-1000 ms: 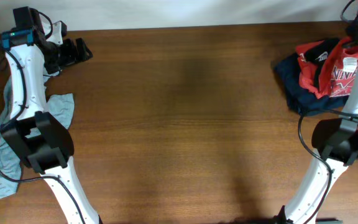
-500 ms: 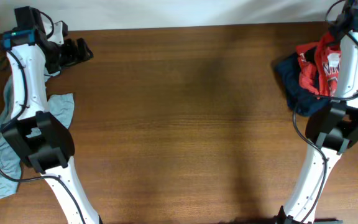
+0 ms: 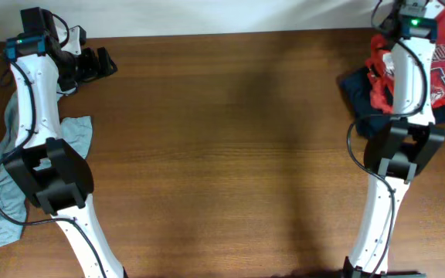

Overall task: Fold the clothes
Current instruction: 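Lower the shirt onto the navy pile and release the right gripper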

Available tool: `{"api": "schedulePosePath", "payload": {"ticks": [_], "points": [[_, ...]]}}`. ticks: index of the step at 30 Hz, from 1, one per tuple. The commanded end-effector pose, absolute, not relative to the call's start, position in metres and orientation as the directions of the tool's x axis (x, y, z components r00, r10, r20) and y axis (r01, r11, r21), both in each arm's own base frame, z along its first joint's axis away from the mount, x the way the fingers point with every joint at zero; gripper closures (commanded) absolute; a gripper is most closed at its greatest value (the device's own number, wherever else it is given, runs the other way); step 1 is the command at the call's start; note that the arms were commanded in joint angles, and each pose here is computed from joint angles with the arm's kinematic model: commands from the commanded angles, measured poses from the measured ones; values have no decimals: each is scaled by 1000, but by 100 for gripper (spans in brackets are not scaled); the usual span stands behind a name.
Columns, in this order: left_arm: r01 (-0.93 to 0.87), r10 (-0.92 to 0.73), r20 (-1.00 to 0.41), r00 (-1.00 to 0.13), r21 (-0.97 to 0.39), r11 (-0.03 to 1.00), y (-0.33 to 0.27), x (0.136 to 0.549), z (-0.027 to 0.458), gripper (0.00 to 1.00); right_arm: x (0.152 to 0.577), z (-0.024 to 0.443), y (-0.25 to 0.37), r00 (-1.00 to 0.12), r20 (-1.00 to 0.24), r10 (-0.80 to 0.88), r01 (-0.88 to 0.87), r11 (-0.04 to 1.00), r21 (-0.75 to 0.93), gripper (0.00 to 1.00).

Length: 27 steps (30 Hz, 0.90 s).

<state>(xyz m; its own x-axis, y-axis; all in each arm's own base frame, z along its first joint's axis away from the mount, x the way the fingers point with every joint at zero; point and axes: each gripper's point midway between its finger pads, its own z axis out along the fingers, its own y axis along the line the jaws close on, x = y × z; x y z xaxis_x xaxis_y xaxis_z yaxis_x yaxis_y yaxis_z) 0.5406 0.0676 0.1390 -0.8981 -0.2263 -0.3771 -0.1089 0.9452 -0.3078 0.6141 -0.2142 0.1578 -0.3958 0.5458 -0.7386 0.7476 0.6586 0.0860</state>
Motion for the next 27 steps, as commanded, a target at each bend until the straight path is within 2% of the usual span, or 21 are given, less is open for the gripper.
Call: {"api": "schedulePosePath", "payload": {"ticks": [1, 6, 9, 17, 20, 23, 27], "points": [[-90, -202, -390, -898, -287, 954, 68, 543, 139, 1, 618, 150, -210, -406, -732, 547, 741, 666, 87, 2], [-90, -202, -391, -898, -286, 954, 68, 543, 139, 1, 621, 162, -208, -388, -743, 545, 729, 675, 115, 1], [-89, -202, -393, -897, -286, 954, 68, 544, 140, 1, 630, 184, -194, -430, -761, 485, 649, 752, 113, 1], [-83, -197, -403, -894, -285, 955, 66, 546, 141, 1, 620, 298, -177, -299, -844, 445, 567, 794, 218, 1], [-75, -192, -409, -892, -284, 956, 63, 548, 141, 1, 610, 328, -182, -248, -863, 440, 557, 794, 245, 1], [-71, -188, -413, -891, -283, 956, 62, 549, 142, 1, 603, 330, -198, -240, -861, 449, 570, 783, 249, 1], [-69, -187, -418, -889, -282, 957, 62, 550, 142, 1, 597, 305, -223, -300, -835, 462, 589, 778, 219, 1]]}}
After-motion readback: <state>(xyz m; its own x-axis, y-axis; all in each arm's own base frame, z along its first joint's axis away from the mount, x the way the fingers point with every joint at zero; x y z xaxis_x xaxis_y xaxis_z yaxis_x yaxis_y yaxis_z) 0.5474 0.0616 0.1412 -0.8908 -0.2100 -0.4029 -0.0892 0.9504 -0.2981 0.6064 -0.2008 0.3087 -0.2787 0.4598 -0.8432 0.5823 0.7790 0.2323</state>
